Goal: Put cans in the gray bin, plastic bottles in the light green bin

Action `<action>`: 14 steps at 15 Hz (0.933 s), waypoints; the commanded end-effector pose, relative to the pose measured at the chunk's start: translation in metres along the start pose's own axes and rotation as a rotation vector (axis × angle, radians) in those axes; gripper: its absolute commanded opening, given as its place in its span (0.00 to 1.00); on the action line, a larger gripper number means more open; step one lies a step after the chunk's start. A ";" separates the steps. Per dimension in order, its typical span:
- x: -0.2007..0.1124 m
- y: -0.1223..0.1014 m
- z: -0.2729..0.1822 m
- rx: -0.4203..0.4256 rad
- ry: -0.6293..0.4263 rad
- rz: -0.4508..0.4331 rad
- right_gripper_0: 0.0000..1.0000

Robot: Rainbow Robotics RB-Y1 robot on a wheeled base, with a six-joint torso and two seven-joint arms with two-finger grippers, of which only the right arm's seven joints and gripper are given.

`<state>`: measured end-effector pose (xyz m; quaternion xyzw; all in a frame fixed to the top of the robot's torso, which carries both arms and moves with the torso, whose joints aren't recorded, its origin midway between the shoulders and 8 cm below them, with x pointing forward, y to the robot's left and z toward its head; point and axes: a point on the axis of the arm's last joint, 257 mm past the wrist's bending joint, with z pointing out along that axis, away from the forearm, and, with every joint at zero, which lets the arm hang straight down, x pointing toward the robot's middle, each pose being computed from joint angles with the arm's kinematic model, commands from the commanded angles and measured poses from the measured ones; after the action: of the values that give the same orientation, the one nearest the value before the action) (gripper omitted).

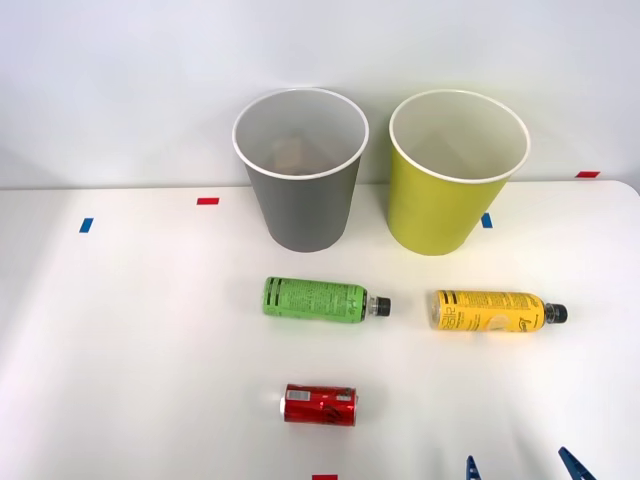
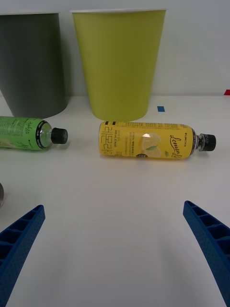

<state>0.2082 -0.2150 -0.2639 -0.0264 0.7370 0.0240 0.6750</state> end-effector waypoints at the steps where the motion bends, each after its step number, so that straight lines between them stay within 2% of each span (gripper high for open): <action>1: 0.000 0.000 0.000 0.000 0.000 0.000 1.00; 14: 0.000 0.000 0.000 0.000 0.000 0.000 1.00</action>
<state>0.2082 -0.2150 -0.2639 -0.0265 0.7370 0.0240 0.6750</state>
